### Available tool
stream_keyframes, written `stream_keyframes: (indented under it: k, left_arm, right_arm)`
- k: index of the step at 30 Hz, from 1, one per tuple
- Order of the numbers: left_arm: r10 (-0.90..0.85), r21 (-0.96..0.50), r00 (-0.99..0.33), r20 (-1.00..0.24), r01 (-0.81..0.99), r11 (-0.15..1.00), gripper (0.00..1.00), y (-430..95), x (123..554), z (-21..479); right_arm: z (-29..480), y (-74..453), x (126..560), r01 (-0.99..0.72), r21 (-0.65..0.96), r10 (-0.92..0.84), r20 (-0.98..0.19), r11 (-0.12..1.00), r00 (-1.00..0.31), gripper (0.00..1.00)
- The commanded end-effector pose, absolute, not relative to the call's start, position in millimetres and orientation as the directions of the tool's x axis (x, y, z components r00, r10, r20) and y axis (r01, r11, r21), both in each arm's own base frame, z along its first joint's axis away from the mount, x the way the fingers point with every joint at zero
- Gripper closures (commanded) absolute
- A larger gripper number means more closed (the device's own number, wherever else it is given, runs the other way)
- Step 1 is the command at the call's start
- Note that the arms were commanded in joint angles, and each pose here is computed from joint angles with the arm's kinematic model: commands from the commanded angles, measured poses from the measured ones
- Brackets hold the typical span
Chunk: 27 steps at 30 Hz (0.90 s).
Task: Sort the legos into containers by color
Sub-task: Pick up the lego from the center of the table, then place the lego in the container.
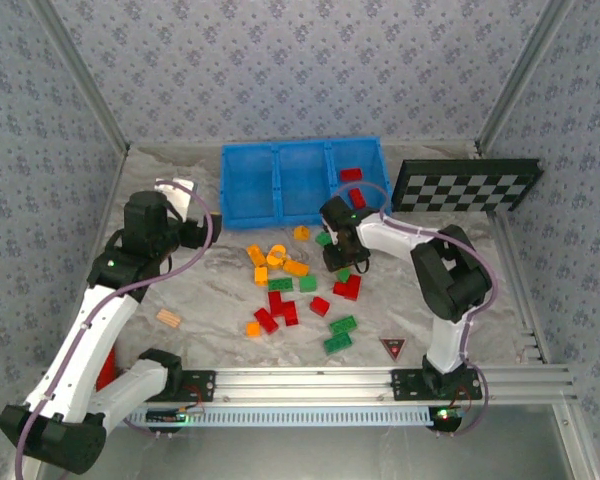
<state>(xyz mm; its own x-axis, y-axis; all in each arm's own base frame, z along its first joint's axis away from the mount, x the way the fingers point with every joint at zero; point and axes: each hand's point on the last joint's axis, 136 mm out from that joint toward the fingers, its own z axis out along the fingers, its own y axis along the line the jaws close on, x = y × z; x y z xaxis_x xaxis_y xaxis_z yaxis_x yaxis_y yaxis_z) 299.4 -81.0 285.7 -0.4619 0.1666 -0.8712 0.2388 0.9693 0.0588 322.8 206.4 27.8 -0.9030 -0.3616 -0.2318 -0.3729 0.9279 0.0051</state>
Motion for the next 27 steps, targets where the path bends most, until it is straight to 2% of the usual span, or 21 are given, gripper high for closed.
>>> stream_keyframes:
  k: [1,5,10,15,21,27]
  left_arm:
    - [0.162,0.057,-0.450,-0.878,0.238,0.970,0.01,-81,295,292]
    - [0.163,0.062,-0.447,-0.879,0.232,0.971,0.01,-80,295,293]
    - [0.164,0.080,-0.510,-0.845,0.183,0.980,0.01,-70,296,287]
    - [0.137,0.079,-0.571,-0.810,0.124,0.989,0.01,-64,296,276]
    - [0.079,0.028,-0.642,-0.762,0.090,0.996,0.01,-68,285,259]
    - [0.025,-0.049,-0.710,-0.704,0.084,0.995,0.01,-88,275,225]
  right_arm:
    - [37,208,332,-0.377,-0.022,-0.371,-0.242,0.926,-0.897,0.58]
    - [68,214,346,-0.401,-0.007,-0.386,-0.292,0.916,-0.875,0.66]
    - [123,233,377,-0.455,-0.010,-0.422,-0.393,0.890,-0.817,0.67]
    - [158,252,418,-0.482,-0.028,-0.433,-0.486,0.876,-0.759,0.68]
    - [166,276,477,-0.481,-0.006,-0.400,-0.564,0.877,-0.723,0.68]
    - [155,293,512,-0.485,0.008,-0.391,-0.582,0.874,-0.713,0.68]
